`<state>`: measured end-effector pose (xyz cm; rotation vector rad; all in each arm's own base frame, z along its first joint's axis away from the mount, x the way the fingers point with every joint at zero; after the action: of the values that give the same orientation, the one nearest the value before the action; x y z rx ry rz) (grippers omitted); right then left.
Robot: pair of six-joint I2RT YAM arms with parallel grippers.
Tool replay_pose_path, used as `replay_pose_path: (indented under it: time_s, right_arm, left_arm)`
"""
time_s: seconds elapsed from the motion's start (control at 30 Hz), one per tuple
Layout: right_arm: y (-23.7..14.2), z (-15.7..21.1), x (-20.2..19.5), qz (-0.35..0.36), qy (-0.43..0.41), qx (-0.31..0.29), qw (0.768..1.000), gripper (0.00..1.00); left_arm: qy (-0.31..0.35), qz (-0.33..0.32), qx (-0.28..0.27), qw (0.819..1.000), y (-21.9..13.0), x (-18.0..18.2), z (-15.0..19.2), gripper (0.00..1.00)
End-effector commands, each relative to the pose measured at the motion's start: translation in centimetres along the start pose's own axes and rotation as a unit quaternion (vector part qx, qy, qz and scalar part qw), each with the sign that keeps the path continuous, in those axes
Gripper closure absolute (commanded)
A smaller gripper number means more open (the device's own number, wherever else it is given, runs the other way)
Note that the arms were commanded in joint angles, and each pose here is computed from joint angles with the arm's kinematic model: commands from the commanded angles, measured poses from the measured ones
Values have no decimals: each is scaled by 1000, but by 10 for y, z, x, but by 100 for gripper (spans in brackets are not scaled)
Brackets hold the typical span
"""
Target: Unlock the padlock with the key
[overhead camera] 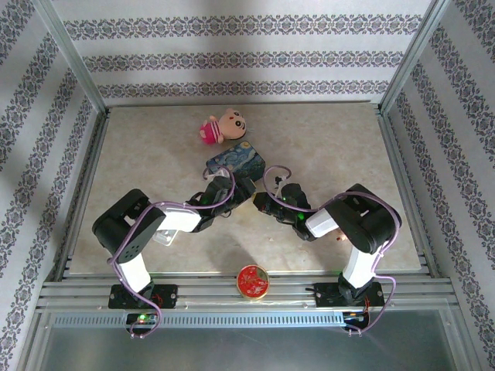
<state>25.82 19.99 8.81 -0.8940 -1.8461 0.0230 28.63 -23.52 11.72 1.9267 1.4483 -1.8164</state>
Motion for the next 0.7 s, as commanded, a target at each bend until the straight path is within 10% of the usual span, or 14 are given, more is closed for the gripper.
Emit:
replay_pose_path:
  time_s: [0.0,0.37,0.67]
  right_arm:
    - [3,-11,11,-44,1,-21,999,100]
    - [5,-11,12,-57,8,-22,998,100]
    - [7,-11,11,-63,13,-22,998,100]
  left_arm:
    - [0,24,-11,1000,7,-5,1,32]
    - [1,40,-26,999,17,-3,0,32]
    - [-5,47,-27,999,20,-1,1,56]
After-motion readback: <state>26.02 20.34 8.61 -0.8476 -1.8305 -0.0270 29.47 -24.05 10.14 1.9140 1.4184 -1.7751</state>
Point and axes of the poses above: each hand's point on the last joint's axis, 136 mm out from that joint toward the fingers, its own y axis out along the fingers, its own x axis along the line the jaws close on, z = x × y, the point moved 10 cm from there along -y, back along the fingers, and after that the axes turned 5 degrees about -y, right-handed, at the moved point
